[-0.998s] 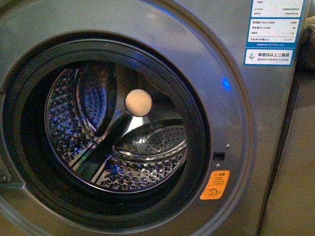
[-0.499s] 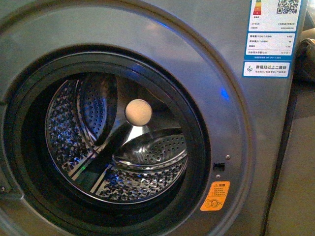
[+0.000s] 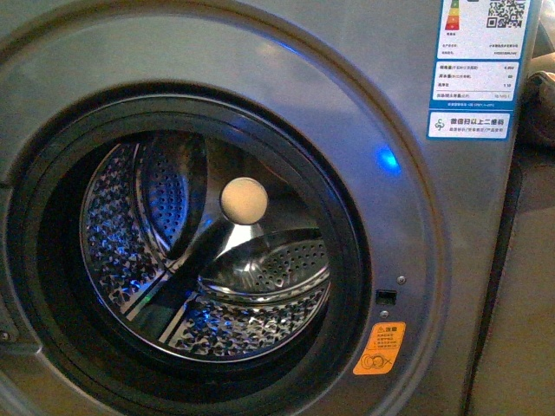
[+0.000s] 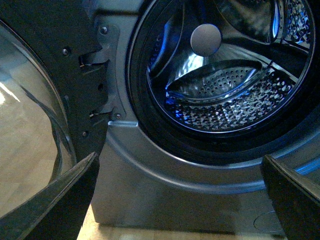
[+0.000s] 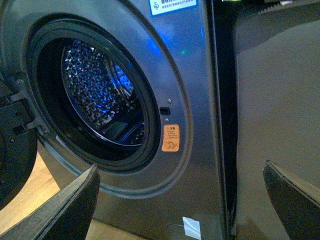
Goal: Put clothes into washing machine
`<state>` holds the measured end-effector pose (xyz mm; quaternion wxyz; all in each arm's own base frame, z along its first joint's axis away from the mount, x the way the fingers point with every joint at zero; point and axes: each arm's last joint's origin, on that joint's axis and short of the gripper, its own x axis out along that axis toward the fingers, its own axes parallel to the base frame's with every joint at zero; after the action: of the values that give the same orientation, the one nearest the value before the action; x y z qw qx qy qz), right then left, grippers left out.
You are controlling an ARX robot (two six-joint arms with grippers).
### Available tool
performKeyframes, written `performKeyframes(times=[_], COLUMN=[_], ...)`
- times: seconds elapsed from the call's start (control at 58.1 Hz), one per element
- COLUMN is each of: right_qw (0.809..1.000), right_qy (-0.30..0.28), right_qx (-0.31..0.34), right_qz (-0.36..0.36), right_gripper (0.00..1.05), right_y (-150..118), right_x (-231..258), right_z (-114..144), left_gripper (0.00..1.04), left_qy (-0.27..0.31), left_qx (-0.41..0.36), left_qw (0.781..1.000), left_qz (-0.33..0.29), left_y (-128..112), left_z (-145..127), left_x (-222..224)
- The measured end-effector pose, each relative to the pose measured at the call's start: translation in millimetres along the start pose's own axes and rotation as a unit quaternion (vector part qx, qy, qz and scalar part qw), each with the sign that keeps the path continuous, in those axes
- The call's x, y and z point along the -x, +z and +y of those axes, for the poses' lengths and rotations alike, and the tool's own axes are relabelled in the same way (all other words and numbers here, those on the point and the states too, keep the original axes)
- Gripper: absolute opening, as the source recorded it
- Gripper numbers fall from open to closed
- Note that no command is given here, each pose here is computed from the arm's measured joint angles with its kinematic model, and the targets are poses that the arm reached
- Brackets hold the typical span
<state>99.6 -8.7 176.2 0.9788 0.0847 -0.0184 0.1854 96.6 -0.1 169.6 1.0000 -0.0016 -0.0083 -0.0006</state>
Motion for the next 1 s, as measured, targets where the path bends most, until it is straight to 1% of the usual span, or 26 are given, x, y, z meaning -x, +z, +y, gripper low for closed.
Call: performKeyframes(times=[0.086,0.155,0.241,0.327,0.361,0.447,0.482,0.499,0.516,0.533,0.551,0.602,0.619,0.688,0.809,0.86,0.895,0.946,0.998], right_qw=[1.000,0.999,0.997,0.991,0.989,0.982,0.977,0.976,0.973,0.972,0.969,0.960,0.959,0.946,0.929,0.918,0.910,0.902,0.896], right_qy=[-0.006,-0.007,-0.024,-0.070,-0.090,-0.157,-0.197,-0.201,-0.220,-0.223,-0.241,-0.274,-0.279,-0.318,-0.357,-0.376,-0.387,-0.396,-0.401], right_qx=[0.010,0.023,0.052,0.082,0.087,0.078,0.068,0.067,0.062,0.062,0.054,0.053,0.050,0.047,0.014,0.005,0.010,0.016,0.003], right_qz=[-0.018,-0.036,-0.054,-0.073,-0.076,-0.067,-0.050,-0.048,-0.037,-0.035,-0.022,0.000,0.005,0.037,0.098,0.127,0.147,0.171,0.190], right_gripper=[0.97,0.97,0.97,0.97,0.97,0.97,0.97,0.97,0.97,0.97,0.97,0.97,0.97,0.97,0.97,0.97,0.97,0.97,0.97], right_y=[14.6,33.0,58.4,89.7,98.3,115.0,119.7,120.1,121.4,121.7,122.8,125.5,125.2,129.3,127.7,118.5,108.3,95.4,83.0], right_x=[-0.4,-0.2,0.6,2.7,3.2,3.2,3.0,3.0,3.3,3.4,4.0,6.1,6.5,12.2,26.0,35.1,42.4,49.7,55.2], right_z=[-6.1,-14.0,-30.8,-62.8,-74.2,-108.8,-130.0,-132.4,-144.2,-146.5,-158.1,-179.9,-182.4,-211.2,-253.1,-274.8,-290.3,-306.1,-318.7], left_gripper=[0.98,0.98,0.98,0.98,0.98,0.98,0.98,0.98,0.98,0.98,0.98,0.98,0.98,0.98,0.98,0.98,0.98,0.98,0.98], left_qy=[0.000,0.000,0.000,0.000,0.000,0.000,0.000,0.000,0.000,0.000,0.000,0.000,0.000,0.000,0.000,0.000,0.000,0.000,0.000], left_qx=[0.000,0.000,0.000,0.000,0.000,0.000,0.000,0.000,0.000,0.000,0.000,0.000,0.000,0.000,0.000,0.000,0.000,0.000,0.000], left_qw=[1.000,1.000,1.000,1.000,1.000,1.000,1.000,1.000,1.000,1.000,1.000,1.000,1.000,1.000,1.000,1.000,1.000,1.000,1.000], left_qz=[0.000,0.000,0.000,0.000,0.000,0.000,0.000,0.000,0.000,0.000,0.000,0.000,0.000,0.000,0.000,0.000,0.000,0.000,0.000], left_y=[0.0,0.0,0.0,0.0,0.0,0.0,0.0,0.0,0.0,0.0,0.0,0.0,0.0,0.0,0.0,0.0,0.0,0.0,0.0], left_z=[0.0,0.0,0.0,0.0,0.0,0.0,0.0,0.0,0.0,0.0,0.0,0.0,0.0,0.0,0.0,0.0,0.0,0.0,0.0], left_x=[0.0,0.0,0.0,0.0,0.0,0.0,0.0,0.0,0.0,0.0,0.0,0.0,0.0,0.0,0.0,0.0,0.0,0.0,0.0])
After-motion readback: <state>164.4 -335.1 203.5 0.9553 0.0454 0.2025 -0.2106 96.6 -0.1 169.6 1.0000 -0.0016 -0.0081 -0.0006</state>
